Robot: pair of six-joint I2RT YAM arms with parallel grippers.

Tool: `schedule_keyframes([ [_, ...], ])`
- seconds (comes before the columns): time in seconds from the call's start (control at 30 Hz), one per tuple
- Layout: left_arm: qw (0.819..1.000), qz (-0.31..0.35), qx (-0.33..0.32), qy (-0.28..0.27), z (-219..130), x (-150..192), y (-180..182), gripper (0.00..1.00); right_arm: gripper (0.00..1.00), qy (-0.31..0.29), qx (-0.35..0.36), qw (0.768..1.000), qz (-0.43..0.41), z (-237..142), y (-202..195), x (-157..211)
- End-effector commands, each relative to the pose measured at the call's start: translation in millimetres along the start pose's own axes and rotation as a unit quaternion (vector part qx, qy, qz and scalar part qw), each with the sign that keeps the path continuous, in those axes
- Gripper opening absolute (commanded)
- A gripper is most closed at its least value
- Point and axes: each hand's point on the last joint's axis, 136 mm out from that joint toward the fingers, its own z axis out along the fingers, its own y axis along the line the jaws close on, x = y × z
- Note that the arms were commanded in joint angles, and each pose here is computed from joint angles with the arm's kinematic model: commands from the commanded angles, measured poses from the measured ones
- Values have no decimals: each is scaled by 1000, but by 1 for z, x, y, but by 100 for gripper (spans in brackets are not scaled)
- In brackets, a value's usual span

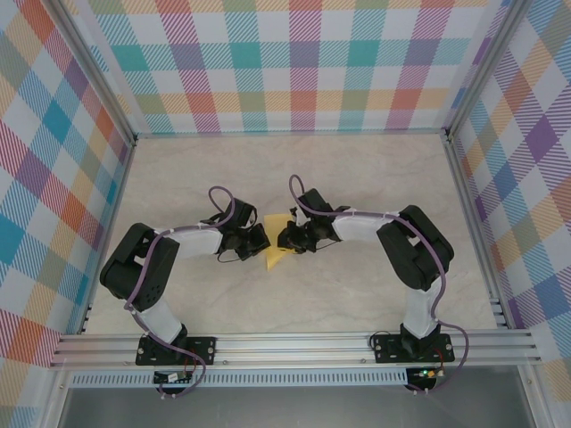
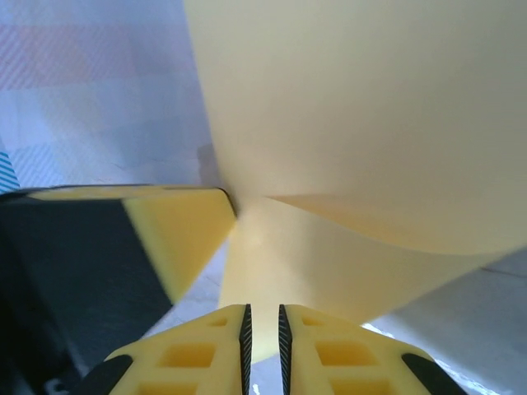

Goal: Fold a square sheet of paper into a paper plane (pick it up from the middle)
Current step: Third fold the triangle at the center of the table.

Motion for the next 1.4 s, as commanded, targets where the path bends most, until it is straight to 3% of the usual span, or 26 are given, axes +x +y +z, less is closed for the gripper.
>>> schedule_keyframes([
  [0.0,999,5,-33,1,2,2,11,4,16,6,-31,999,-28,2,8,0],
  [0.6,999,2,-37,4,4,3,14,4,14,7,5,1000,1,16,-22,-5],
  [0.83,999,3,-38,5,3,3,13,4,14,-14,-16,1000,-16,0,-5,-12],
  [1.1,999,4,-39,7,3,4,13,4,14,-10,7,1000,19,7,-30,-16],
  [1.37,999,4,-40,10,4,4,13,4,15,-30,4,1000,8,-7,-20,-29],
])
